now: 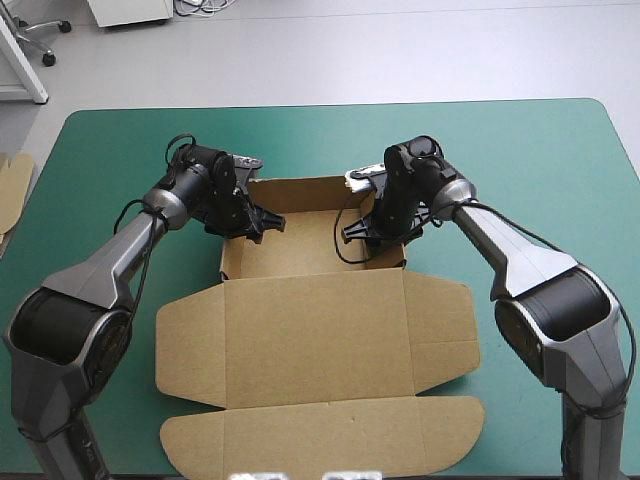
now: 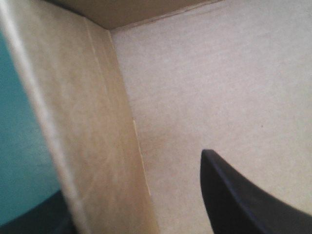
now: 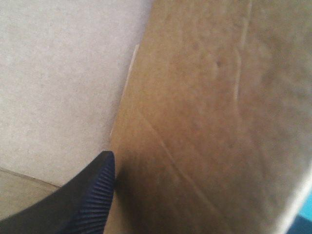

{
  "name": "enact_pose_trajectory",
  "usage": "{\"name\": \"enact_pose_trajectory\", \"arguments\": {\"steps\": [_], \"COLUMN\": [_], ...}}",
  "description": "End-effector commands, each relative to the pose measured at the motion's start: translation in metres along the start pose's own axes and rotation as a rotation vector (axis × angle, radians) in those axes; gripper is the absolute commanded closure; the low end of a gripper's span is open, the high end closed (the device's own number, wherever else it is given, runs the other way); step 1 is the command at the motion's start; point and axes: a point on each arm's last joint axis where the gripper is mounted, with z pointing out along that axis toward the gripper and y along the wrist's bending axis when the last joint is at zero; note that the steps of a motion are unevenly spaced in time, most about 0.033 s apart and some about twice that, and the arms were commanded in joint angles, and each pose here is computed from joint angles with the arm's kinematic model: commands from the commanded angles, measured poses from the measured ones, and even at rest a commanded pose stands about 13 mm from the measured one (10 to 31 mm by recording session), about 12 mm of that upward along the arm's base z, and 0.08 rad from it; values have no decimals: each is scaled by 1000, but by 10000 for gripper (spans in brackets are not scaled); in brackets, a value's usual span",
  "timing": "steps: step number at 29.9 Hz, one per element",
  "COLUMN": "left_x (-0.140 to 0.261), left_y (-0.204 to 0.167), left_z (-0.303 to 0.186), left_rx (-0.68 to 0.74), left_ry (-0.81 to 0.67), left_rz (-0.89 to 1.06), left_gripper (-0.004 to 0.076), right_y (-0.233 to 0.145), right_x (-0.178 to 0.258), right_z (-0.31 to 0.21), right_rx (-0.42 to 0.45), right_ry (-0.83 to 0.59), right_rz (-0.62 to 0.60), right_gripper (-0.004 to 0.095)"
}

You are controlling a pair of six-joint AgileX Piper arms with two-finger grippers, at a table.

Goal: Fold the box

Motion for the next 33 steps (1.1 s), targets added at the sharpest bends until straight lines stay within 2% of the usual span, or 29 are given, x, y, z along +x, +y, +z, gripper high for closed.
{"name": "enact_pose_trajectory", "arguments": {"steps": [1,7,11,14,23,28,33], "left_x": [-5,-6,-7,-8,-9,-10,-18], "left_y": [-10,-10,-10,-10,-9,-7,-5], "left_z": [-29,-29,-29,-29,-30,-36,-63], "left_rx": [55,55,52,53,48,21,-5], "left_ry": [-110,-116,-127,-142,-153,-188,-276], "left_rz": [0,9,19,19,22,38,56], "left_gripper": [311,309,274,249,248,248,248], "right_y": [6,8,8,6,-4,-5,-3], "right_x": [1,-8,-10,-10,-12,-14,-22], "right_z": [-28,-46,-51,-51,-50,-55,-84], "right_rx": [-15,-16,-10,17,128,146,148], "right_ry": [-65,-134,-156,-158,-163,-184,-283], "right_rz": [-22,-30,-36,-47,-80,-71,-74], "right_gripper": [396,396,394,394,394,394,394]}}
